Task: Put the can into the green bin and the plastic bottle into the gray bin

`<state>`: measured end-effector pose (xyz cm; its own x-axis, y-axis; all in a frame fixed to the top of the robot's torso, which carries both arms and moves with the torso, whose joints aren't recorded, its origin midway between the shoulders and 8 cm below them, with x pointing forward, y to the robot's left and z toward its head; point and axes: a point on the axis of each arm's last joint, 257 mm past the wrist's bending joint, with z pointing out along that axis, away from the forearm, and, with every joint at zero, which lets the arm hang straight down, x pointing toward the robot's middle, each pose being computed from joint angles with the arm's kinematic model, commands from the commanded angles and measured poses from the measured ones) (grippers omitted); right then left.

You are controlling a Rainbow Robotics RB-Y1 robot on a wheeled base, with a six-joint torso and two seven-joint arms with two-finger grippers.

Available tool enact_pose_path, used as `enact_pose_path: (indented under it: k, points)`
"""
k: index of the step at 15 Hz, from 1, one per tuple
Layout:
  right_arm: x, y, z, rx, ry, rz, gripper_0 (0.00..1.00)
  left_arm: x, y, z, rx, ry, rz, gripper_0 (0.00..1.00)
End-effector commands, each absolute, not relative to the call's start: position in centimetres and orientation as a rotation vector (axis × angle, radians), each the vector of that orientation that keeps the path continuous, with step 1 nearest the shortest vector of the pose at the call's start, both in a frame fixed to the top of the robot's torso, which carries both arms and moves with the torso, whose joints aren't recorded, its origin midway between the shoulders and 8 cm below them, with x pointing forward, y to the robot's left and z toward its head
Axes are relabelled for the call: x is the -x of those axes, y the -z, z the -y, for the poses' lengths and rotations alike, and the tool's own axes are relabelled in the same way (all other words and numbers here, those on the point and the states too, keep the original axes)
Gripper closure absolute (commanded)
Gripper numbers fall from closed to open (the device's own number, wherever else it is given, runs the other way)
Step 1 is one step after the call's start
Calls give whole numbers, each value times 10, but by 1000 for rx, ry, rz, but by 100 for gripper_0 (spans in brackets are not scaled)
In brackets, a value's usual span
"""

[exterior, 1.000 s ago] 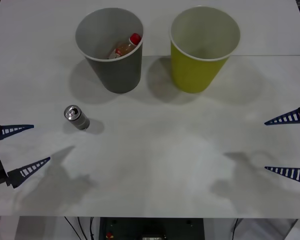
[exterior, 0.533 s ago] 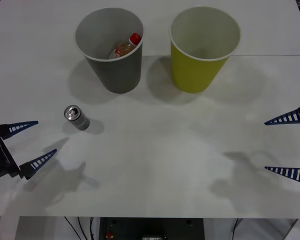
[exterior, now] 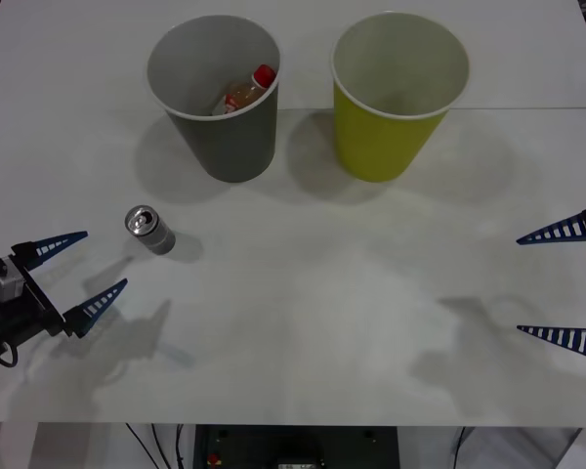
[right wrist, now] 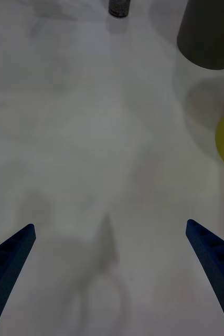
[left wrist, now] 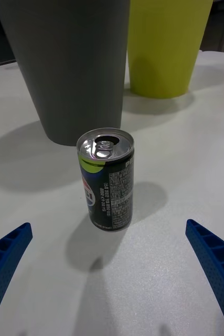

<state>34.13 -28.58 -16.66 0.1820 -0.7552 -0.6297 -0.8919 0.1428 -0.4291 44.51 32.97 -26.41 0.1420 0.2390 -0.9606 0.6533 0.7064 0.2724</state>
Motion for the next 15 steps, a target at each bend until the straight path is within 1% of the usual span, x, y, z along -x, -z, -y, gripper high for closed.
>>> enact_pose_path:
  k: [1, 6, 8, 15]
  points:
    - [-341, 167, 286, 1634, -209, -1596, 0, -452, 270, -320, -767, 363, -1429, 0]
    - [-341, 167, 286, 1634, -209, -1596, 0, -467, 277, -308, -714, 378, -1419, 0]
    - [-341, 167, 286, 1634, -209, -1596, 0, -476, 275, -308, -706, 370, -1417, 0]
    - [-341, 167, 286, 1634, -209, -1596, 0, -495, 270, -288, -665, 386, -1408, 0]
